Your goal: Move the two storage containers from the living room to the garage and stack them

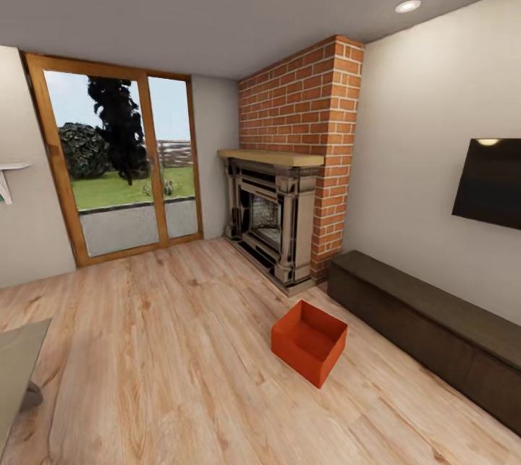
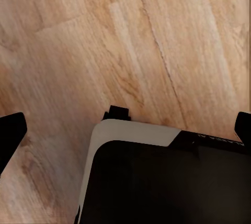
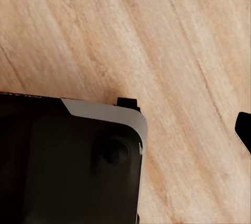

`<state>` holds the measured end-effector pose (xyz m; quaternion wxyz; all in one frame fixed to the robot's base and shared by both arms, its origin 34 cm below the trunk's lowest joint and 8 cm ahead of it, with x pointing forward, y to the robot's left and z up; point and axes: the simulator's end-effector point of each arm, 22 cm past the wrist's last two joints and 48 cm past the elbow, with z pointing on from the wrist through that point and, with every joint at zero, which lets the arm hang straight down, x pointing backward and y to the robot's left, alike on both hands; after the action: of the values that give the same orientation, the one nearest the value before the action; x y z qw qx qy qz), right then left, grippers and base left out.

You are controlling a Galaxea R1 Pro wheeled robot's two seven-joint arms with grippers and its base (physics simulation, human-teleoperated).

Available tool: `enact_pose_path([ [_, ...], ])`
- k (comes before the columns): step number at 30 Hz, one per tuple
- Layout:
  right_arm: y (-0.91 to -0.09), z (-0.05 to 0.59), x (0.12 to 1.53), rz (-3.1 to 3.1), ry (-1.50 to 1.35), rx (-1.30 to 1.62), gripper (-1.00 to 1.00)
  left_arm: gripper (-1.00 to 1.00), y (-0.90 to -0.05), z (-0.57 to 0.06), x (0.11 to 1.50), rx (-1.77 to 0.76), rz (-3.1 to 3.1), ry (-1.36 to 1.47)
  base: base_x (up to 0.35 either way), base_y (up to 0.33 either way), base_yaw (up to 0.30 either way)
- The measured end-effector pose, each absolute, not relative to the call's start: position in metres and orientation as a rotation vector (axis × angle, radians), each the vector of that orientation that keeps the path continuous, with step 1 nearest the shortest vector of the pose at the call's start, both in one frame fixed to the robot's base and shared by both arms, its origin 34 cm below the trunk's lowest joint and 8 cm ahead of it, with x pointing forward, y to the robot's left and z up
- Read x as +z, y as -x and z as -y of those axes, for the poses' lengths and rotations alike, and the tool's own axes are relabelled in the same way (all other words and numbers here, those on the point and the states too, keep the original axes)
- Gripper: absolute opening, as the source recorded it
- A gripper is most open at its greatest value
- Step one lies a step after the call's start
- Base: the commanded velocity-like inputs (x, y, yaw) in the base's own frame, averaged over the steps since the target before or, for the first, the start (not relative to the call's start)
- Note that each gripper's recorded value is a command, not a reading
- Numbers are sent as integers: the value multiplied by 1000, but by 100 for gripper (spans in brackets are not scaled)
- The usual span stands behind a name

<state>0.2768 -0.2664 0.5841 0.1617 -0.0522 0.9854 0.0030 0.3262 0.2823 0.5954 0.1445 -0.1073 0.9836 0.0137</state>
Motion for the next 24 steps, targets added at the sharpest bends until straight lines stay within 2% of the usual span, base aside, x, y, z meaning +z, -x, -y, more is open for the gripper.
enact_pose_path([
  [9,-277,266,584,-2813,149,8,100,100,-326,-282,595,39,-2836,309,323,25,0],
  [24,-277,267,584,-2813,158,2,100,100,-326,-282,595,40,-2836,309,323,142,0],
])
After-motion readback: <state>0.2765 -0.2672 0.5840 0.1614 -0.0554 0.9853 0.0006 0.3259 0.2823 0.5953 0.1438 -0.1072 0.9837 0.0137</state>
